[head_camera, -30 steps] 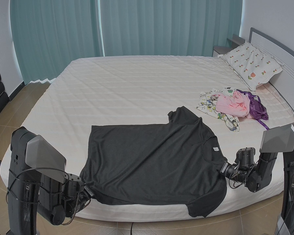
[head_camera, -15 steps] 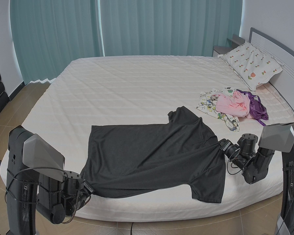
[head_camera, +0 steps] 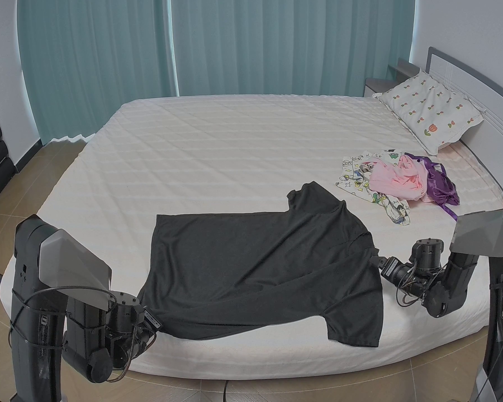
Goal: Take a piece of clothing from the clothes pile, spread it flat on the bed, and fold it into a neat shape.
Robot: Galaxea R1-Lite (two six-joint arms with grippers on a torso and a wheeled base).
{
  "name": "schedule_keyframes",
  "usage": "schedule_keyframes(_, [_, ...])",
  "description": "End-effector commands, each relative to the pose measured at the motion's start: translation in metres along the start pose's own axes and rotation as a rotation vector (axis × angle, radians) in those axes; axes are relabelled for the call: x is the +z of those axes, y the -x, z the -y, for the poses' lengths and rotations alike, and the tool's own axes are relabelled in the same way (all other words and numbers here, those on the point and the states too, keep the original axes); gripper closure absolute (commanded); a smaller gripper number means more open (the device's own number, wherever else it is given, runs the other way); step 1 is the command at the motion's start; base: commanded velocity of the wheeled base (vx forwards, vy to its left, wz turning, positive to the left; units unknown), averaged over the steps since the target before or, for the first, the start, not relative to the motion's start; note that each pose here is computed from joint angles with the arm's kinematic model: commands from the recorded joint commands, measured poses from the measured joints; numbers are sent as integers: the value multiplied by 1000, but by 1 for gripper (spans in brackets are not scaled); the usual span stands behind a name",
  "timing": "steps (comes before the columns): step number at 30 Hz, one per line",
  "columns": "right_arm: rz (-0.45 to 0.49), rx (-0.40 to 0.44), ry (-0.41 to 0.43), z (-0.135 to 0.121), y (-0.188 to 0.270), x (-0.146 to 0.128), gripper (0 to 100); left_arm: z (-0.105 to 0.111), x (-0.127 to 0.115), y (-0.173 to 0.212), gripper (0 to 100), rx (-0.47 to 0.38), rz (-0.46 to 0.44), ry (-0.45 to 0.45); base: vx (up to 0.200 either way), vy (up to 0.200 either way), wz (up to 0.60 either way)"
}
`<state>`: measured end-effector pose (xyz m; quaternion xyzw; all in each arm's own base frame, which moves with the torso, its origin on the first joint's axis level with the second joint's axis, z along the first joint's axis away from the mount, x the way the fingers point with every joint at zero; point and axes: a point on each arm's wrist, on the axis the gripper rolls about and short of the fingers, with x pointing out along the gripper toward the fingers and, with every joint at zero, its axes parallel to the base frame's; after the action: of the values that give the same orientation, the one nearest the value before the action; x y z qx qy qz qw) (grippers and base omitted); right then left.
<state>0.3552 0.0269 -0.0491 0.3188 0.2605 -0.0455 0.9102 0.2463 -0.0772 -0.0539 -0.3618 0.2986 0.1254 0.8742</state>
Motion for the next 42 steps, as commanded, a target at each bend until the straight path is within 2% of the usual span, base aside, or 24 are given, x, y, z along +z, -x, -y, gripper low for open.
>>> schedule_keyframes(1, [-39, -3, -33, -15, 47, 21, 0, 1, -2, 1, 100, -12, 0, -2, 0, 0, 0])
schedule_keyframes(4, [-183, 11, -34, -8, 62, -2, 0, 1, -2, 1, 100, -10, -1, -3, 0, 0, 0])
schedule_keyframes(6, [-273, 4, 37, 2, 73, -20, 0, 0, -2, 1, 100, -8, -2, -3, 0, 0, 0])
schedule_keyframes(8, [-325, -2, 138, 11, 80, -31, 0, 0, -2, 1, 100, -8, -2, -5, 0, 0, 0])
schedule_keyframes(10, [-370, -10, 202, 18, 84, -40, 0, 0, -2, 1, 100, -8, -2, -5, 0, 0, 0])
schedule_keyframes(15, [-458, -17, 255, 18, 84, -64, 0, 0, -2, 1, 100, -8, -2, -5, 0, 0, 0])
schedule_keyframes(21, [-491, 4, 285, 6, 90, -77, 0, 0, -3, 0, 100, -7, -3, -8, 0, 0, 0])
schedule_keyframes(42, [-500, 28, 289, 2, 85, -77, 0, 1, -2, -1, 100, -12, 2, -2, 0, 0, 0])
